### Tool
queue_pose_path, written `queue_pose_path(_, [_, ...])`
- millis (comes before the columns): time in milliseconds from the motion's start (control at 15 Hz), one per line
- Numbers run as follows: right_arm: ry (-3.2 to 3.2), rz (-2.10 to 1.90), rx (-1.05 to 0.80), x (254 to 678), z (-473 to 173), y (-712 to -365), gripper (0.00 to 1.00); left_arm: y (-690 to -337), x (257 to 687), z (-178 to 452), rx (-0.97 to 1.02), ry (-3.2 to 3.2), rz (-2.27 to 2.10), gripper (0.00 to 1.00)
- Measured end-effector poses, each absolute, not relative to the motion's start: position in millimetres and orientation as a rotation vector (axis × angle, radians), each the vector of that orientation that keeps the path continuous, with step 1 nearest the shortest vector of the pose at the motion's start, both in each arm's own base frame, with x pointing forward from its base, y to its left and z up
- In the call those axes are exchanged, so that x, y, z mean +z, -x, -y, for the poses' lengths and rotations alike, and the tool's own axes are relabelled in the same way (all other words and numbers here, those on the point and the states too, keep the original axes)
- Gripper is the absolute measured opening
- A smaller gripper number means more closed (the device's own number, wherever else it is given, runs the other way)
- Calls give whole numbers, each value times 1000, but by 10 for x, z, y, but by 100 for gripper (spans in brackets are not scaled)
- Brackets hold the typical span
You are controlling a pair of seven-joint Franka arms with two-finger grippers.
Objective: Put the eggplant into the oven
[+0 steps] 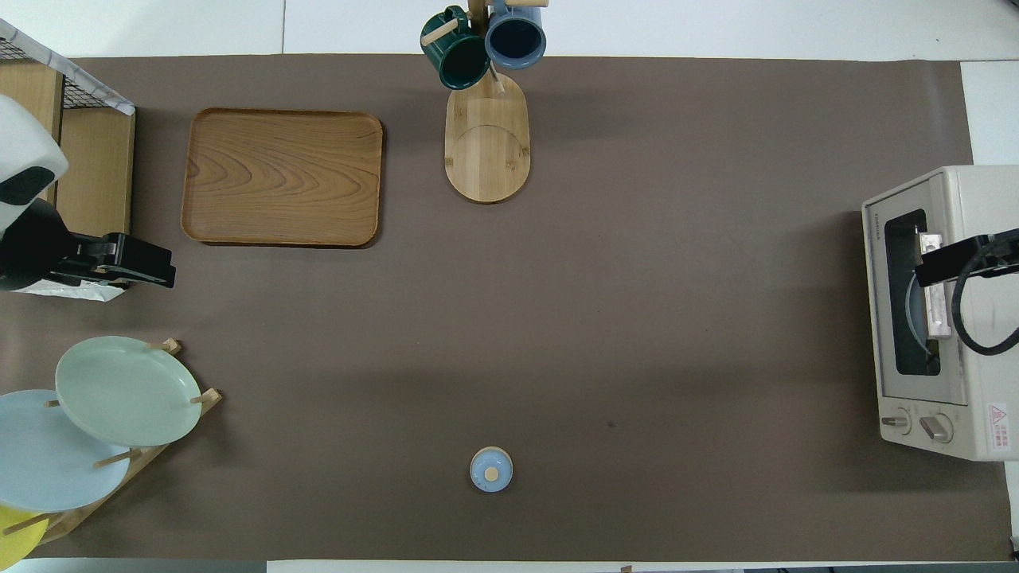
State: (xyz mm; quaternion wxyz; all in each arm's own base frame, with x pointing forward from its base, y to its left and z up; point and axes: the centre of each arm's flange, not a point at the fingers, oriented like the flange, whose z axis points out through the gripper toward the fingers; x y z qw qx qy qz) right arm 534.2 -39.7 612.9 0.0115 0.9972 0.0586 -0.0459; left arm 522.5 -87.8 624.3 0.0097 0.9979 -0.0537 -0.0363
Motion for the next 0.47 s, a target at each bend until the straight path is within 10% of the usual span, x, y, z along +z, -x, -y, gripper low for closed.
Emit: queue_pose_path(465, [-3109, -191, -143, 6130, 349, -5345, 100, -5225, 6243, 878, -113, -3116, 168, 100])
